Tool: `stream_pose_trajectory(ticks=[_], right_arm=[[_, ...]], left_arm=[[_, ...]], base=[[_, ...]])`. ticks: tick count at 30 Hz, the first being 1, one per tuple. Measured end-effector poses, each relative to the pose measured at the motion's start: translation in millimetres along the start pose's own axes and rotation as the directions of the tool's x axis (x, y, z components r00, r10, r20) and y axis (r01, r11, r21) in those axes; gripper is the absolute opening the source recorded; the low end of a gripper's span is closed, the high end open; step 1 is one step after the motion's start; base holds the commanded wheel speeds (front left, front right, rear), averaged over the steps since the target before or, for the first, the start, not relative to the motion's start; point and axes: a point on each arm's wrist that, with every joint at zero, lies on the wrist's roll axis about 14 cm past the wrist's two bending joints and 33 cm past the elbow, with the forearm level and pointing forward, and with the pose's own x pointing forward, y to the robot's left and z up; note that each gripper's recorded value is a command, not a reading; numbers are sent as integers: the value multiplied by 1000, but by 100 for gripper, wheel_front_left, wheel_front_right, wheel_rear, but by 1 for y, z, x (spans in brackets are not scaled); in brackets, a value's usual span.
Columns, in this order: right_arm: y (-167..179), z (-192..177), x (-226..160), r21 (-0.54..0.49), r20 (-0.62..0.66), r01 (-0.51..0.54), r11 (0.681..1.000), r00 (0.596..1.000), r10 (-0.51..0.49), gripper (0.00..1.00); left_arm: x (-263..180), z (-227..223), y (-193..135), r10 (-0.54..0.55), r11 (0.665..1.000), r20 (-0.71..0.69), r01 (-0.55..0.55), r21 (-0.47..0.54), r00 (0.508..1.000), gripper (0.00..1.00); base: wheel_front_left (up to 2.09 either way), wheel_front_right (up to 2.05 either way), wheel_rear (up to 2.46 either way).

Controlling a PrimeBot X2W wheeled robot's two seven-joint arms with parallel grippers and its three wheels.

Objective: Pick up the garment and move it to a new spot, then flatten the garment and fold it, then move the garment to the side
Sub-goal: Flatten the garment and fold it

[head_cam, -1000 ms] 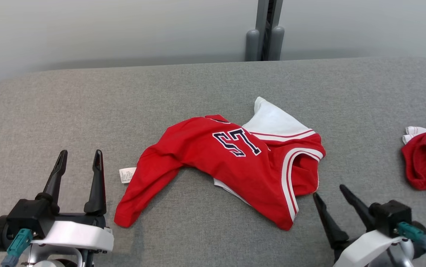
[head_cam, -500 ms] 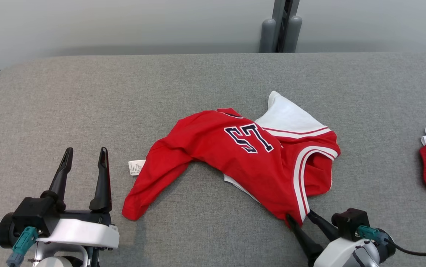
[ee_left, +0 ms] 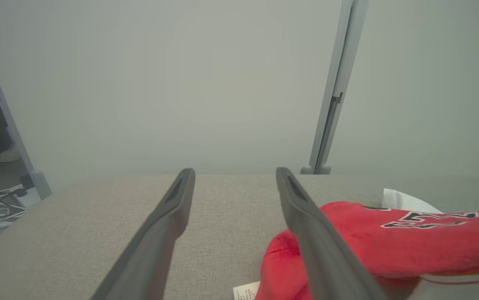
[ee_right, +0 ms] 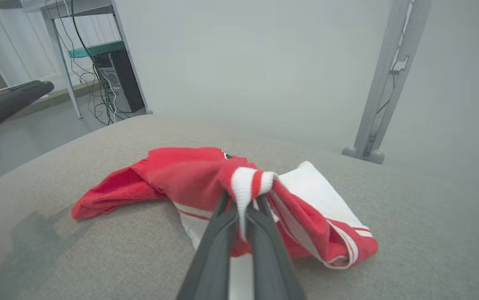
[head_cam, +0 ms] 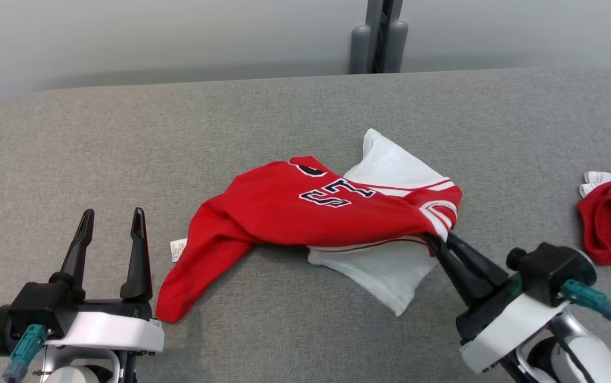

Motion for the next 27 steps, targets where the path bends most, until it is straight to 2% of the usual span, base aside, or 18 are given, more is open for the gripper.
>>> stream_pose_trajectory(ticks=[3, 7, 12, 16, 20, 22, 23, 27], right_arm=[[-3, 33, -3, -23, 63, 2, 1000, 998, 0, 0], [-4, 66, -7, -2, 120, 1, 1000, 993, -1, 0], [-25, 79, -5, 70, 121, 29, 997, 992, -37, 0], [-66, 55, 4, 117, 25, 116, 986, 992, -120, 0], [-102, 14, 14, 141, -107, 197, 970, 977, -183, 0], [-115, -6, 20, 178, -159, 230, 957, 966, -202, 0], [-120, -16, 23, 160, -187, 238, 958, 960, -207, 0], [-129, -37, 36, 201, -225, 259, 945, 951, -213, 0]], left_arm=[[2, 0, -3, -10, 1000, 0, 10, -1, 1000, 100], [2, 2, -4, -12, 1000, 4, 12, 0, 1000, 100], [5, 0, -5, -11, 1000, 1, 11, -5, 1000, 100], [8, -3, -6, -14, 1000, -3, 14, -11, 1000, 100], [13, -7, -9, -18, 1000, -3, 18, -21, 1000, 100], [15, -11, -9, -17, 1000, -11, 17, -22, 1000, 100], [16, -12, -9, -16, 1000, -13, 16, -24, 1000, 100], [20, -18, -7, -13, 1000, -23, 13, -23, 1000, 100]], base=[[0, 0, 0], [0, 0, 0], [0, 0, 0], [0, 0, 0], [0, 0, 0], [0, 0, 0], [0, 0, 0], [0, 0, 0]])
